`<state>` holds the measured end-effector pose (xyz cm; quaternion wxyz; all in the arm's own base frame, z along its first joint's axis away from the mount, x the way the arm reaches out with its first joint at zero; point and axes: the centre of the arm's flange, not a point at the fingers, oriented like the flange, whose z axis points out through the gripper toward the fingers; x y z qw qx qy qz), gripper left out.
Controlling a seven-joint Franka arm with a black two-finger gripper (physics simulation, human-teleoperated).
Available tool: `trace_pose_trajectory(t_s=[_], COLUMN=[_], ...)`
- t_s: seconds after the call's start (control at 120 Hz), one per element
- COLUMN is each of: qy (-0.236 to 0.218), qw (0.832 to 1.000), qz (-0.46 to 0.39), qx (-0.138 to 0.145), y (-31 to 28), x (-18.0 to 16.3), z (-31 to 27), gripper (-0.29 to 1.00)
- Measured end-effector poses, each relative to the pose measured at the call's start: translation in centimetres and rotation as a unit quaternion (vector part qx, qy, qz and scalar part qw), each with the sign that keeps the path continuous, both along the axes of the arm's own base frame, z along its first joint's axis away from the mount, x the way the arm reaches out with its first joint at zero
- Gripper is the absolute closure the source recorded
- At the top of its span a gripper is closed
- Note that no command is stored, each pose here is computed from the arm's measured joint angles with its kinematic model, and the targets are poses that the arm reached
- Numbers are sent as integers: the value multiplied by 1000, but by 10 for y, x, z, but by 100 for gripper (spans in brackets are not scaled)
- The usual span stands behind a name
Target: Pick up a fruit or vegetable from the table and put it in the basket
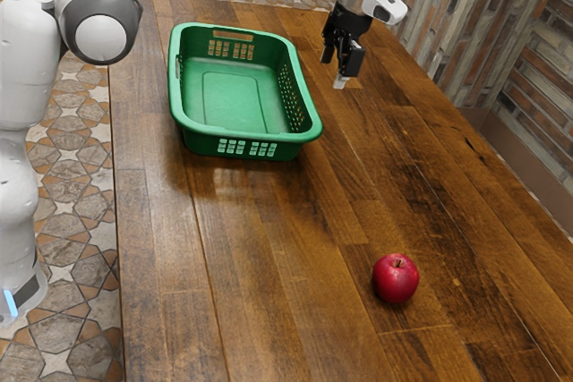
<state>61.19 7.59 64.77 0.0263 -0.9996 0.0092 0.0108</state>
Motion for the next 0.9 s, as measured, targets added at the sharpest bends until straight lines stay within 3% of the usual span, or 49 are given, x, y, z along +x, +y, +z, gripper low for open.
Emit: trace_pose_trajectory(t_s=[0.525, 0.65, 0.9], qy=[-4, 6, -20], qw=[1000, 1000, 999], qz=[11, 15, -22], qx=[-7, -21, -44], y=[10, 16, -25], x=[0, 15, 52], z=[1, -26, -61], gripper=[0, 0, 0])
